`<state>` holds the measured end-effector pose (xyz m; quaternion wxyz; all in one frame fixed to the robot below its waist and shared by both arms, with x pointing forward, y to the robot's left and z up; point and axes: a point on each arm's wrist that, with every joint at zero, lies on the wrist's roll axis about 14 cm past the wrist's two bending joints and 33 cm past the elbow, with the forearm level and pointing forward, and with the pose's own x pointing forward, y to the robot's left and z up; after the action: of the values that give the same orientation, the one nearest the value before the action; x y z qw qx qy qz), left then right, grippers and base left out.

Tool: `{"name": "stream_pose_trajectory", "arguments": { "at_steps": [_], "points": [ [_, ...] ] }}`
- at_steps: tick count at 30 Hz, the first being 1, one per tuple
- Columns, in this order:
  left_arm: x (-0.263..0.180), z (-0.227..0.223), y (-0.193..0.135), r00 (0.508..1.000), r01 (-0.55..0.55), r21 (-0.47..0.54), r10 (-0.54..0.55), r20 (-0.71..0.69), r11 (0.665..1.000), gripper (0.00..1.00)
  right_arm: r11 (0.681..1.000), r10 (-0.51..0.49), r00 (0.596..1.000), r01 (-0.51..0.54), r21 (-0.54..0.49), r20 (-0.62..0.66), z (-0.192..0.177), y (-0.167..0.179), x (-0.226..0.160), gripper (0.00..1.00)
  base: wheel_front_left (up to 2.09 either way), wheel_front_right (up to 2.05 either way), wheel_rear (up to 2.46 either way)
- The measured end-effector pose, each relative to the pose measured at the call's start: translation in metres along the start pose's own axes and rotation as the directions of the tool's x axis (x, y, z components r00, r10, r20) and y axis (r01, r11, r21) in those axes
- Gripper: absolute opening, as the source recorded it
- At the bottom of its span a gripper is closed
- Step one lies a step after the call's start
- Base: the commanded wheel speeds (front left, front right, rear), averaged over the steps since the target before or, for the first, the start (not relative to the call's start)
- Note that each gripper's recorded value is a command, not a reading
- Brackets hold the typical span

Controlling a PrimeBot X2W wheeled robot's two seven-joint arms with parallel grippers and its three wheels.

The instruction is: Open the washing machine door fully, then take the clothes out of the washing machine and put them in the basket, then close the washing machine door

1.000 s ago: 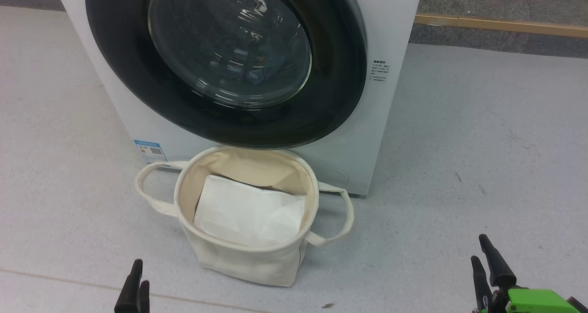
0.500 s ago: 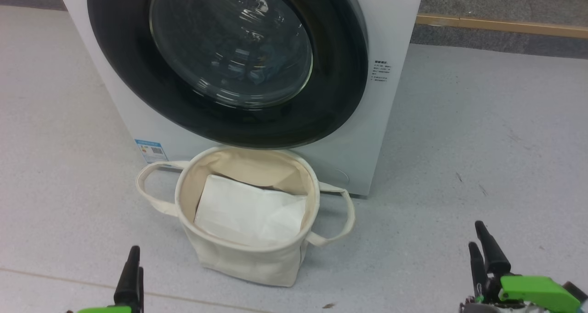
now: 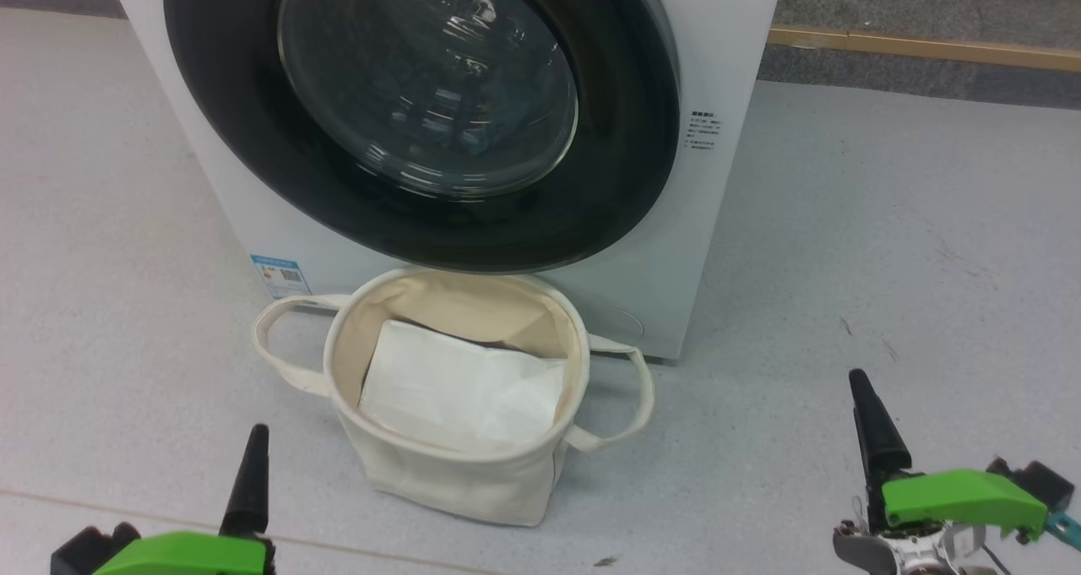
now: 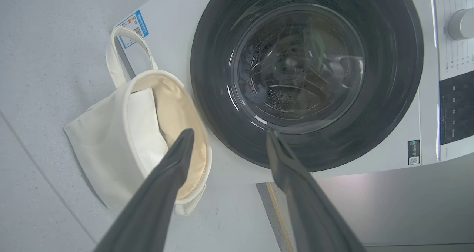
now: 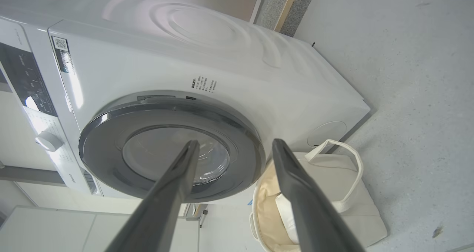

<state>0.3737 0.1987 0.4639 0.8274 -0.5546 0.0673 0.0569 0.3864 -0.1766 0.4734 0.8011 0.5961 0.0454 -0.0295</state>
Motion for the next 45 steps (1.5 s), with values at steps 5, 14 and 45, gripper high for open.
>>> {"name": "stream_pose_trajectory", "arguments": {
  "at_steps": [5, 14, 45],
  "points": [
    [0.003, 0.001, -0.008, 1.000, 0.018, 0.110, -0.018, -0.003, 0.994, 1.00, 0.993, 0.034, 0.999, -0.035, -0.116, -0.008, -0.003, 0.011, 0.004, 1.00, 0.00, 0.00, 0.00],
    [0.005, 0.006, -0.013, 1.000, 0.029, 0.285, -0.028, -0.006, 0.958, 1.00, 0.948, 0.071, 0.997, -0.075, -0.308, -0.024, -0.007, 0.023, 0.007, 1.00, 0.00, 0.00, 0.00],
    [0.017, 0.011, -0.057, 0.987, 0.106, 0.762, -0.161, -0.002, 0.639, 1.00, 0.658, 0.211, 0.977, -0.162, -0.735, -0.026, -0.004, 0.064, 0.016, 1.00, 0.00, 0.00, 0.00]
  ]
}}
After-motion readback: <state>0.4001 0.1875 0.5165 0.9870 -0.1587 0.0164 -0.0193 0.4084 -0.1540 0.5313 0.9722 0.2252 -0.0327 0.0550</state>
